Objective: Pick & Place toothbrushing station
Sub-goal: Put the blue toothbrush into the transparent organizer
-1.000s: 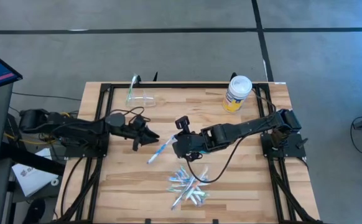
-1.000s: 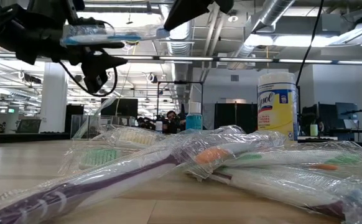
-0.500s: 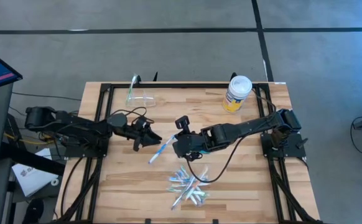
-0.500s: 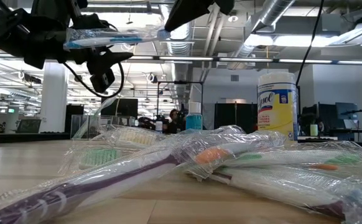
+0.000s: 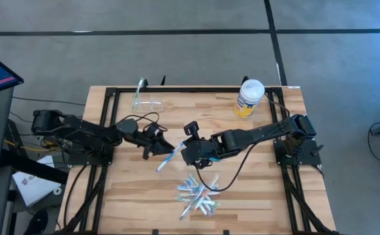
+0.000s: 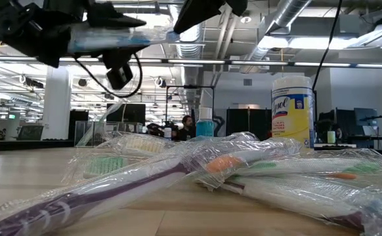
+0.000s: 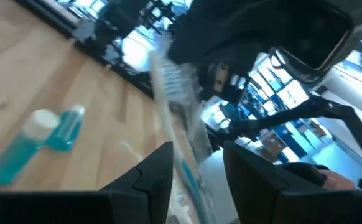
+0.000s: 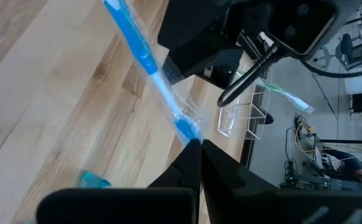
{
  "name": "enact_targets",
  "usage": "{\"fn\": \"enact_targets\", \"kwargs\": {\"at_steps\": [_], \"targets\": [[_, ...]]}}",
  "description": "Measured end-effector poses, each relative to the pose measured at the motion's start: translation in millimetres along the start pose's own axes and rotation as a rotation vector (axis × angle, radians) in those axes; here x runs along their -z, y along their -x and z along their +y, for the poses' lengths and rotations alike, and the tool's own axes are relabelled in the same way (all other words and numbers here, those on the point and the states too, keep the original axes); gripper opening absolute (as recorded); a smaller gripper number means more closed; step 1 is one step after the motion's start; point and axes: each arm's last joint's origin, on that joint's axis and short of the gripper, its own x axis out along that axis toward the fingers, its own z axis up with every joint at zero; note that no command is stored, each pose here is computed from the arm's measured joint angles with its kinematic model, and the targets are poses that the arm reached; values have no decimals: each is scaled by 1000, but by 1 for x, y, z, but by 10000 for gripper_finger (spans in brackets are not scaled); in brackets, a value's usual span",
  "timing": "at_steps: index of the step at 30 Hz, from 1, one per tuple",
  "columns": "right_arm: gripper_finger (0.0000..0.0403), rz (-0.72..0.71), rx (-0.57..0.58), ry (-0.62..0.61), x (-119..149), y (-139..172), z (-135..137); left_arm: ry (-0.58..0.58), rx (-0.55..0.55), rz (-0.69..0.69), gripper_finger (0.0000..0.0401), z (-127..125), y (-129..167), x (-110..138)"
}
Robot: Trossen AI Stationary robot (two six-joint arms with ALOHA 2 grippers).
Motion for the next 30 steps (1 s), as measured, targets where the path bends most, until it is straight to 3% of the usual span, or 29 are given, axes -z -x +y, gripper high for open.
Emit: {"fn": "enact_targets", "kwargs": {"at_steps": [11, 22, 30], "targets": [[0, -1, -1, 1, 0, 0, 1, 20, -19, 75, 136, 10, -22, 6], [0, -1, -1, 1, 0, 0, 1, -12, -9, 59, 134, 9, -24, 4], [0, -2, -1, 0, 0, 0, 1, -21, -30, 43, 60, 10, -24, 4]]}}
